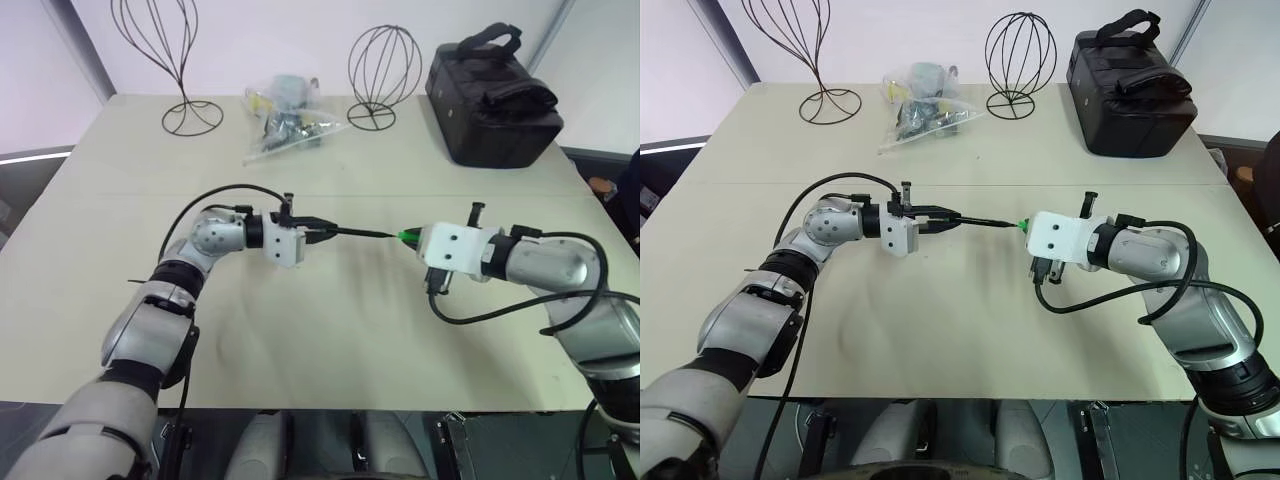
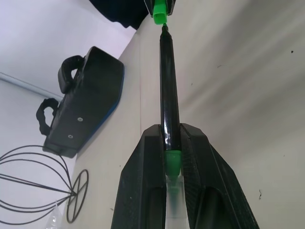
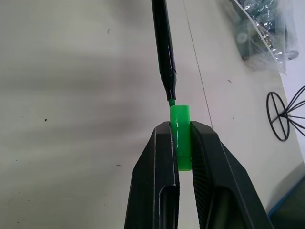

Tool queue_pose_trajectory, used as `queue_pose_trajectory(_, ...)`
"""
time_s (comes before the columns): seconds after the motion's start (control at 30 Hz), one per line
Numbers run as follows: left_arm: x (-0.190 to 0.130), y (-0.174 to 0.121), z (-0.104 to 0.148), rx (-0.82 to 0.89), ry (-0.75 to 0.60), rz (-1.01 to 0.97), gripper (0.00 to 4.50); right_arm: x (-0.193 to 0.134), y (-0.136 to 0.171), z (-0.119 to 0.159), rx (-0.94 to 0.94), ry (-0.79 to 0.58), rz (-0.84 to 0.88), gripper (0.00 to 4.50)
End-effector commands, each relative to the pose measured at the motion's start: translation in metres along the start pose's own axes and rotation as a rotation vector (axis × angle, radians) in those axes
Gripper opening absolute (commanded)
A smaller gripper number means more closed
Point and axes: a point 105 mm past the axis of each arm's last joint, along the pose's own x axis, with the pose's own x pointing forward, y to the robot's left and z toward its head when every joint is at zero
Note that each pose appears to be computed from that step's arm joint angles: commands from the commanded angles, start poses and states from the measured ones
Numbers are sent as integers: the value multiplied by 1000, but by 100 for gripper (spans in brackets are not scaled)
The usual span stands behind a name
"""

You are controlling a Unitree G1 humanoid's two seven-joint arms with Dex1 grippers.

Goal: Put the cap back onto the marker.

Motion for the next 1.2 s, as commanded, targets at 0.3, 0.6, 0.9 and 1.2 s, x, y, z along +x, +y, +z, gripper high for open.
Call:
queue_pose_trajectory(0.3,2,16,7,49,-25,46,0,-3,-5,8,-29,-22,-23,4)
queue_pose_trajectory(0.6,3,15,8,48,-29,43,0,-2,-7,9,-33,-29,-26,4)
queue_pose_trajectory(0.9,6,15,10,48,-43,46,0,-1,-5,15,-35,-46,-20,4)
queue_pose_trajectory(1.2,8,15,11,51,-50,45,0,3,-3,22,-31,-67,-18,4)
